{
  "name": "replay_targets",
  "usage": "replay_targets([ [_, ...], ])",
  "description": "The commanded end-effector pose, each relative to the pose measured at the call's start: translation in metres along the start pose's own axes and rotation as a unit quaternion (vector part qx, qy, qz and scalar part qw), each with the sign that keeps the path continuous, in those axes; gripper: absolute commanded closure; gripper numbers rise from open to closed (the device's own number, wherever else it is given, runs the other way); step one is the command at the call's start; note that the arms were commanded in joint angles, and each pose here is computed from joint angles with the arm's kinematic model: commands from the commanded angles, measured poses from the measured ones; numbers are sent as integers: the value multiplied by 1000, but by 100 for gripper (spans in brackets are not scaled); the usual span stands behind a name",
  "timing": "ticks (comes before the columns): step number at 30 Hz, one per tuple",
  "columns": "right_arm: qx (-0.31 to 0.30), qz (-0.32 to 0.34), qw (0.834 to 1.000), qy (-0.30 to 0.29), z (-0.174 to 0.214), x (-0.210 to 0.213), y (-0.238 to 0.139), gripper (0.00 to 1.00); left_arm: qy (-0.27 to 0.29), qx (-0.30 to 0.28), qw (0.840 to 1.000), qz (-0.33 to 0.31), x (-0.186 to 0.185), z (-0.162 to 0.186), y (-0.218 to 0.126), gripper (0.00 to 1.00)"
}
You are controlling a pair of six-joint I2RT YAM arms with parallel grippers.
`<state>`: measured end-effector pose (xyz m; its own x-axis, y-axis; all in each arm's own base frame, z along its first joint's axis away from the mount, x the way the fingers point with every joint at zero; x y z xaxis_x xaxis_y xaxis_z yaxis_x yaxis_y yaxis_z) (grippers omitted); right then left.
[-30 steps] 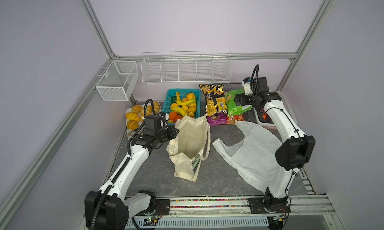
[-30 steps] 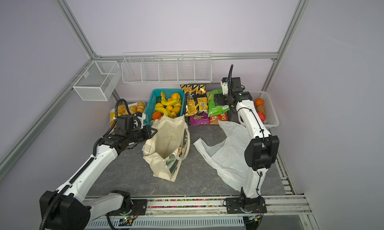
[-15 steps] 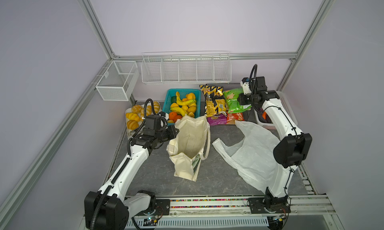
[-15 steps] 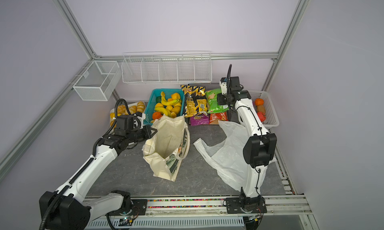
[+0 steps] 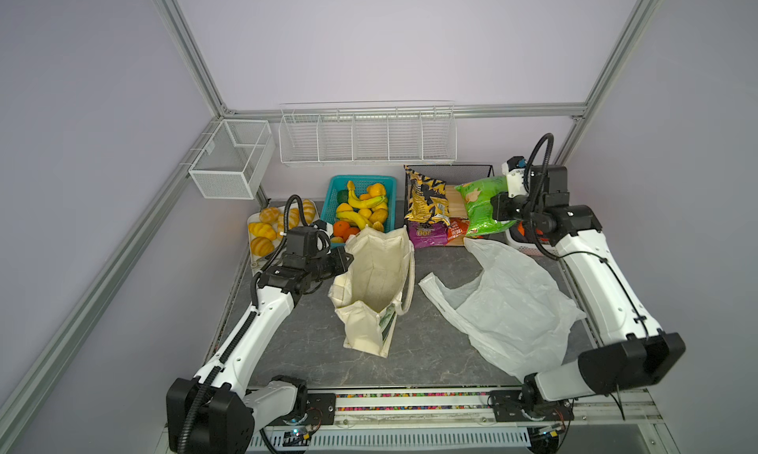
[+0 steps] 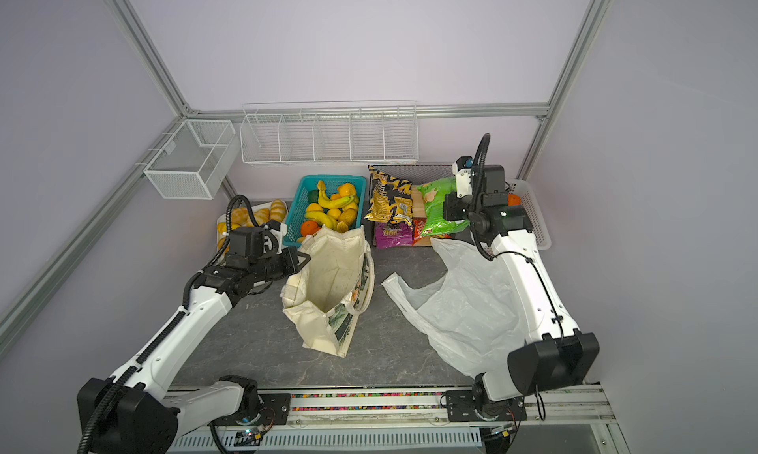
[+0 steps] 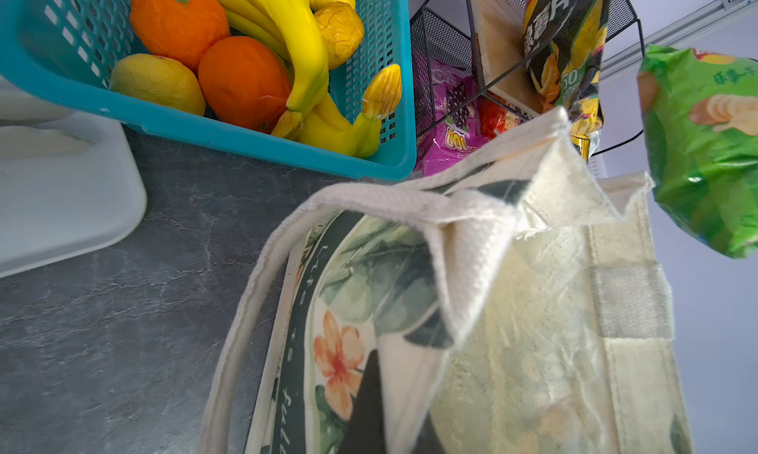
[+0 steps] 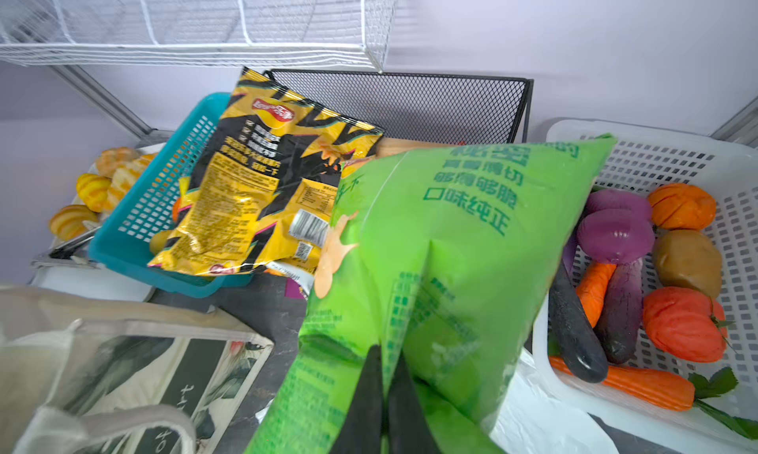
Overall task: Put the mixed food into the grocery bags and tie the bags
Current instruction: 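Grasp the green snack bag from the rack with the right gripper, then lower the green snack bag into the tote and open the right gripper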
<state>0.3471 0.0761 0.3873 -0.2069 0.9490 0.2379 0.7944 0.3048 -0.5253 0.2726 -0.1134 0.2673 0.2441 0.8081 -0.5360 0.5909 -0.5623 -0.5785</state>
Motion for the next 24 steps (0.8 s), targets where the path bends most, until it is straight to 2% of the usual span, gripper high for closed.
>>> replay_targets([
  [1,-41,-84,996,0,1,21,-31,94,21,-34,999,13,-6,-9,-7,100],
  [3,-36,-160,986,-16,13,44,-46,94,21,-35,999,13,-6,-9,-8,100],
  [7,-1,-261,963,-67,34,92,-65,94,20,-34,999,13,-5,-8,-6,100],
  [10,51,-330,936,-107,51,128,-67,94,19,-33,999,13,-5,-7,-6,100],
  [13,68,-382,914,-123,57,158,-60,94,18,-35,999,16,-4,-7,-5,100],
  [15,83,-433,888,-131,60,179,-56,94,17,-34,999,21,-5,-7,-4,100],
  [16,93,-433,886,-138,61,184,-54,94,16,-34,999,23,-6,-7,-4,100],
  [20,149,-351,899,-216,70,192,-36,94,16,-40,999,30,-8,-8,-6,100],
  [24,187,-371,874,-253,86,210,-29,94,13,-43,998,44,-9,-8,-5,100],
])
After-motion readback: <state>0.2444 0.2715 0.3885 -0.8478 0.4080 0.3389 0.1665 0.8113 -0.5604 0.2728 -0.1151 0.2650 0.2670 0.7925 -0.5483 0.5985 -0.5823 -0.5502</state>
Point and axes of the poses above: each gripper's point midway between its finger pads, its own y axis out along the fingers, its own x axis along the line the jaws close on, z = x × y, the point moved 8 cm from there along -y, back along the fingers, and after that the axes turned 6 degrees about y, right-handed, at the moved point
